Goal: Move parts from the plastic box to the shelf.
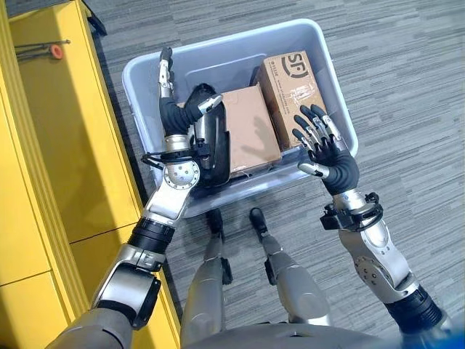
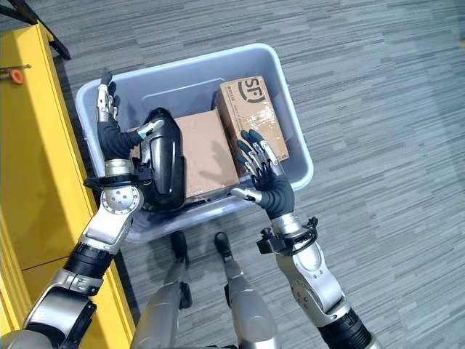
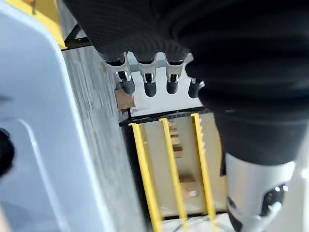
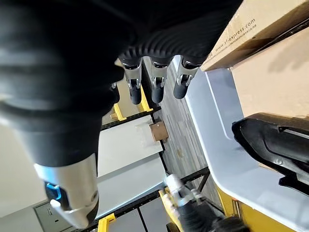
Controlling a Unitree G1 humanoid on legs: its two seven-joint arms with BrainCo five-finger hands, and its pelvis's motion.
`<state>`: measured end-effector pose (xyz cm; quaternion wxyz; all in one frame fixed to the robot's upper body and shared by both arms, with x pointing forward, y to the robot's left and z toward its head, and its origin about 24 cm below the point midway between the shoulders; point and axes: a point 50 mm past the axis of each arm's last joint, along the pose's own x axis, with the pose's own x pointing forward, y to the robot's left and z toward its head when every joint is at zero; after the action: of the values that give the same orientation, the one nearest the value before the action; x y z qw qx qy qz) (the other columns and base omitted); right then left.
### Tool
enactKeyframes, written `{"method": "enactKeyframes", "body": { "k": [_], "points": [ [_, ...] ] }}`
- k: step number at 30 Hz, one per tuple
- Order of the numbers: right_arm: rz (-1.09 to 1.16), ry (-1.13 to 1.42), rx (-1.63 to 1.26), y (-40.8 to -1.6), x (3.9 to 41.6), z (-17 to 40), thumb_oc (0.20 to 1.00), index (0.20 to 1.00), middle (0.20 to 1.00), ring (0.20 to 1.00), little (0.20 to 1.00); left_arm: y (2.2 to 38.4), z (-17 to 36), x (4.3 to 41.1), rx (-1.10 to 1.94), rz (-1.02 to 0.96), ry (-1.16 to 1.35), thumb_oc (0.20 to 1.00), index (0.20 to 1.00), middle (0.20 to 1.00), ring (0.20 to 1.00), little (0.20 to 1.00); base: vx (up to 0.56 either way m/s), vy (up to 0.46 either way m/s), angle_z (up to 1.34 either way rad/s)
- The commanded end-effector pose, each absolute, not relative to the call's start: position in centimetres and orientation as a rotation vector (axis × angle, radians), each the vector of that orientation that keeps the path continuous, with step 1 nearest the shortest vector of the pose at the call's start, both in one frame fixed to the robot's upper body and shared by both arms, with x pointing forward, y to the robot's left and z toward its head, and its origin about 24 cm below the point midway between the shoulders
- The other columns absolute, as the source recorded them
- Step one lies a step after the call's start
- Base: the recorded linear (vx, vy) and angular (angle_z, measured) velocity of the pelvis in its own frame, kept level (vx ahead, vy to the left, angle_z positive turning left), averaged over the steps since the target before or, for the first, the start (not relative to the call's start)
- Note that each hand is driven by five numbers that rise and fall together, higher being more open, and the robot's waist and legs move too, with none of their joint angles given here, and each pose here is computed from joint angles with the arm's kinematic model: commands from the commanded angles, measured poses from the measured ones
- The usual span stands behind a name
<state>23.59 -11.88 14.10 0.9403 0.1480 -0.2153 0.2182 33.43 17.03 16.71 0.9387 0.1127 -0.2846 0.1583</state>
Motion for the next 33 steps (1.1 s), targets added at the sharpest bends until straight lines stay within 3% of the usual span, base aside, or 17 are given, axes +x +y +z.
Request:
{"method": "enactKeyframes", "body": {
  "k": [1,17,33],
  "points": [
    [0.444,-0.556,0.329,-12.5,22.6,15.6,1.0,1.0,1.0,1.0,1.0,18.0,18.4,34.3,0.342,0.354,-0.645,1.0,1.0,1.0,1.0,1.0,0.0,0.0,0.0],
    [0.47,-0.518,0.333,-12.7,22.0,14.9,1.0,1.0,1.0,1.0,1.0,23.6,16.4,35.6,0.308,0.603,-0.457,1.0,1.0,1.0,1.0,1.0,0.0,0.0,0.0],
    [0.504,-0.506,0.35,-12.2,21.9,15.0,1.0,1.0,1.0,1.0,1.0,22.1,9.6,36.4,0.315,0.501,-0.133,1.0,1.0,1.0,1.0,1.0,0.0,0.0,0.0]
  ]
}}
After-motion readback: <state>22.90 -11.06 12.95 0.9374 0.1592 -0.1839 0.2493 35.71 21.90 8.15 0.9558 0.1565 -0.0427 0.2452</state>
